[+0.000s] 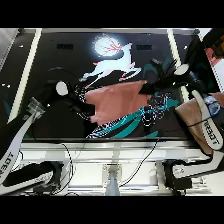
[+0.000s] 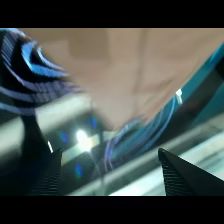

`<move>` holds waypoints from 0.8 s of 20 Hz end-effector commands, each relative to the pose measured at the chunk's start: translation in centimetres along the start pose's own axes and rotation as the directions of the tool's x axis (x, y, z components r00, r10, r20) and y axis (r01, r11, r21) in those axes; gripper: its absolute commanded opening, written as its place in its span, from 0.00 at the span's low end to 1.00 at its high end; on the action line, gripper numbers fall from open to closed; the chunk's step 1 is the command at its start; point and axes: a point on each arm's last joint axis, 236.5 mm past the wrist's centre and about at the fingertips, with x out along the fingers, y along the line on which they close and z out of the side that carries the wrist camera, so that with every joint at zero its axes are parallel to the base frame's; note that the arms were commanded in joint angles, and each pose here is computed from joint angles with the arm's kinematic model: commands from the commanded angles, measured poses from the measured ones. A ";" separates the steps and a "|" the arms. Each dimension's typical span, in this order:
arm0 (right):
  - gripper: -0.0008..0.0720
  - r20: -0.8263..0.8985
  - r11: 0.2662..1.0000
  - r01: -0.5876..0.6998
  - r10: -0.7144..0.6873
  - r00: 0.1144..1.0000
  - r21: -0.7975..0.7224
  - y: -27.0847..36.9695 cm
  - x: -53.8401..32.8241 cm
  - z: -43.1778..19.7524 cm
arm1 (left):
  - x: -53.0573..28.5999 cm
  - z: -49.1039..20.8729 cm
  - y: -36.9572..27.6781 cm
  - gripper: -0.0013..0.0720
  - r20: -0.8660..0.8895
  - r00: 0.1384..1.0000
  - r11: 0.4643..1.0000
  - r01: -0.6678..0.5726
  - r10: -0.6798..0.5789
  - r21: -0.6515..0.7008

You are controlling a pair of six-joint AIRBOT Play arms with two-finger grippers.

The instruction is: Fold the clothes and pants, and hang the long-sleeved shirts on hangers.

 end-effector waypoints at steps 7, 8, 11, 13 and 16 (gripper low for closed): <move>0.04 0.157 0.790 0.387 -0.509 0.847 0.476 -11.9 -22.6 -1.6 | -20.3 7.2 1.4 0.87 0.588 0.789 0.970 -0.239 0.177 0.029; 0.04 0.114 0.734 0.419 -0.554 0.825 0.534 -13.3 -24.9 -3.9 | -22.3 6.7 2.4 0.87 0.620 0.752 0.957 -0.289 0.222 0.007; 0.04 0.007 0.534 0.441 -0.643 0.766 0.722 -15.9 -31.1 -10.8 | -27.0 5.0 4.4 0.87 0.683 0.659 0.924 -0.378 0.315 -0.062; 0.04 -0.029 0.394 0.413 -0.695 0.719 0.821 -16.5 -34.9 -14.7 | -29.0 4.0 4.8 0.87 0.709 0.621 0.918 -0.386 0.334 -0.095; 0.04 -0.053 0.224 0.352 -0.776 0.629 0.909 -16.8 -40.2 -19.4 | -30.4 3.3 5.3 0.87 0.722 0.590 0.905 -0.408 0.361 -0.120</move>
